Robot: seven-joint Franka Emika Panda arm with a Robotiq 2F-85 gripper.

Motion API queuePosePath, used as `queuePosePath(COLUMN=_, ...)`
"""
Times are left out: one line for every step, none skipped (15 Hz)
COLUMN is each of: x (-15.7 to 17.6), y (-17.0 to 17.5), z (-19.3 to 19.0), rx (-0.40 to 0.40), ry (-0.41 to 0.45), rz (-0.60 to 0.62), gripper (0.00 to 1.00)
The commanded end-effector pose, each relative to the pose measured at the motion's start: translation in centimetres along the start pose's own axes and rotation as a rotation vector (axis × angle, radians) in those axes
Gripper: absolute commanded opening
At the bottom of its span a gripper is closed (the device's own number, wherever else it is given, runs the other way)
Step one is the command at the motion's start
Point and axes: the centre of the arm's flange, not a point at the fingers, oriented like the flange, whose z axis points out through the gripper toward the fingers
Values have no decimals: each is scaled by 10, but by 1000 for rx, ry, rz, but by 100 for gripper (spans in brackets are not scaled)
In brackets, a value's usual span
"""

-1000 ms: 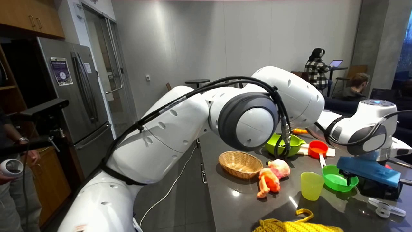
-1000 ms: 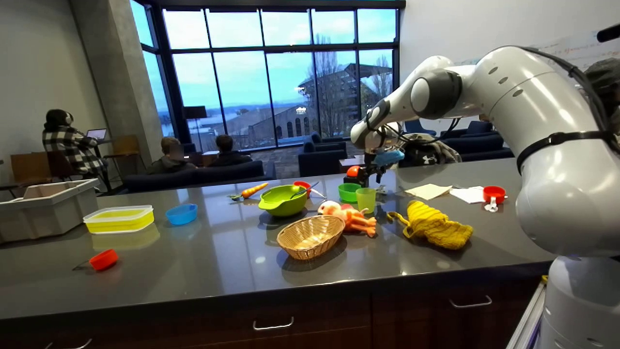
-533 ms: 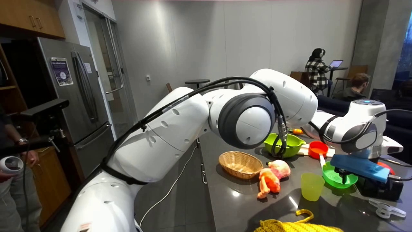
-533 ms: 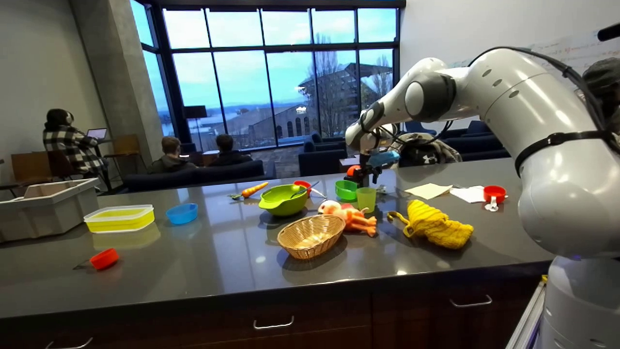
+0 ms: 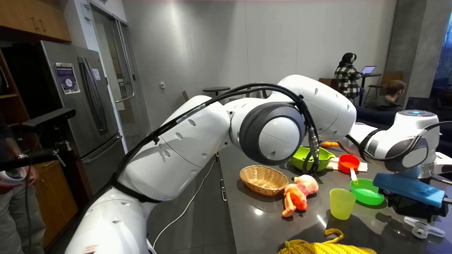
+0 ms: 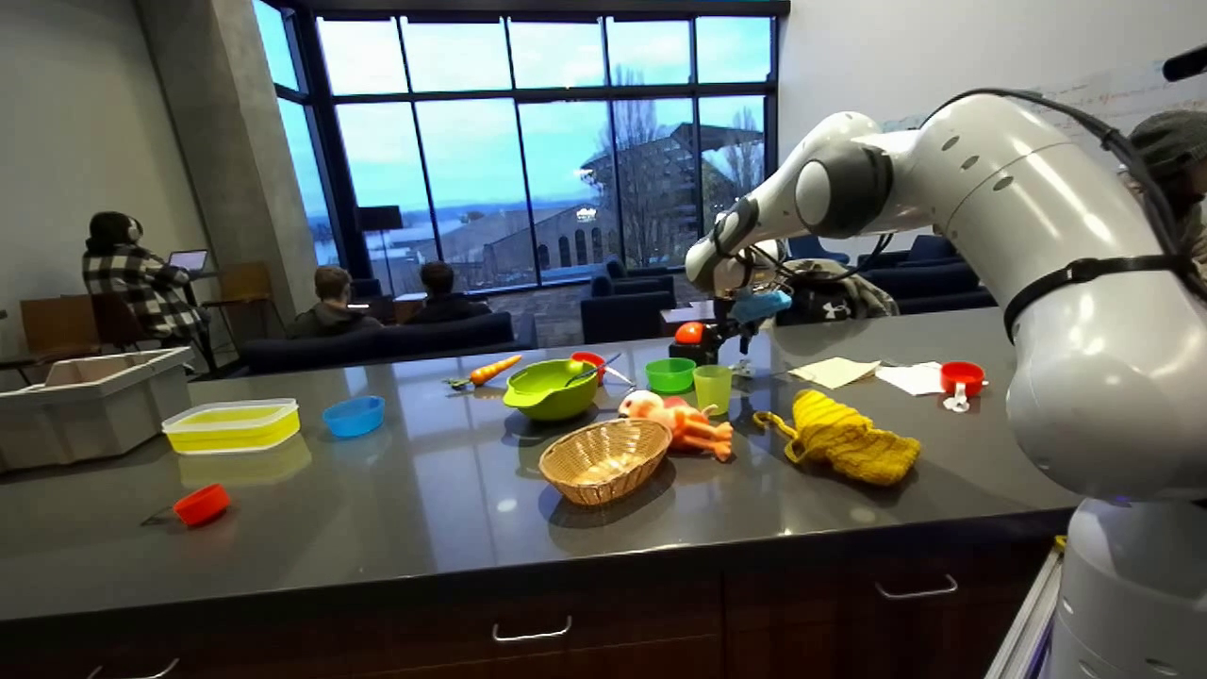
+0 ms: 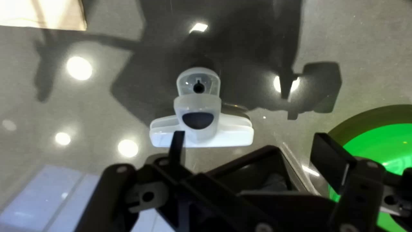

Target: Put the white object into the green bowl

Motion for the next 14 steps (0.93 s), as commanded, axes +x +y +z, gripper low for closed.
queuePosePath(x=-1, y=2, z=-7, rx=-26, ry=4, rz=-3, gripper=100)
queuePosePath(x=-1, y=3, z=-7, rx=-25, ry=-2, rz=-1, gripper=100)
queuePosePath(x=-1, y=3, z=-8, rx=-24, ry=-13, rz=0, gripper=100)
queuePosePath(x=-1, y=3, z=-9, rx=-19, ry=-21, rz=5, gripper=100)
queuePosePath(x=-2, y=3, z=-8, rx=-17, ry=-29, rz=7, gripper=100)
queuePosePath(x=-2, y=3, z=-8, rx=-13, ry=-38, rz=9, gripper=100)
queuePosePath(x=-2, y=3, z=-9, rx=-8, ry=-48, rz=11, gripper=100)
queuePosePath(x=-3, y=2, z=-9, rx=-1, ry=-61, rz=12, gripper=100)
queuePosePath(x=-3, y=2, z=-8, rx=3, ry=-71, rz=14, gripper=100)
queuePosePath(x=-4, y=2, z=-8, rx=6, ry=-78, rz=15, gripper=100)
queuePosePath(x=-4, y=1, z=-8, rx=10, ry=-83, rz=17, gripper=100)
queuePosePath(x=-4, y=1, z=-8, rx=12, ry=-87, rz=19, gripper=100)
queuePosePath(x=-4, y=1, z=-9, rx=13, ry=-91, rz=23, gripper=100)
queuePosePath(x=-4, y=1, z=-9, rx=13, ry=-94, rz=26, gripper=100)
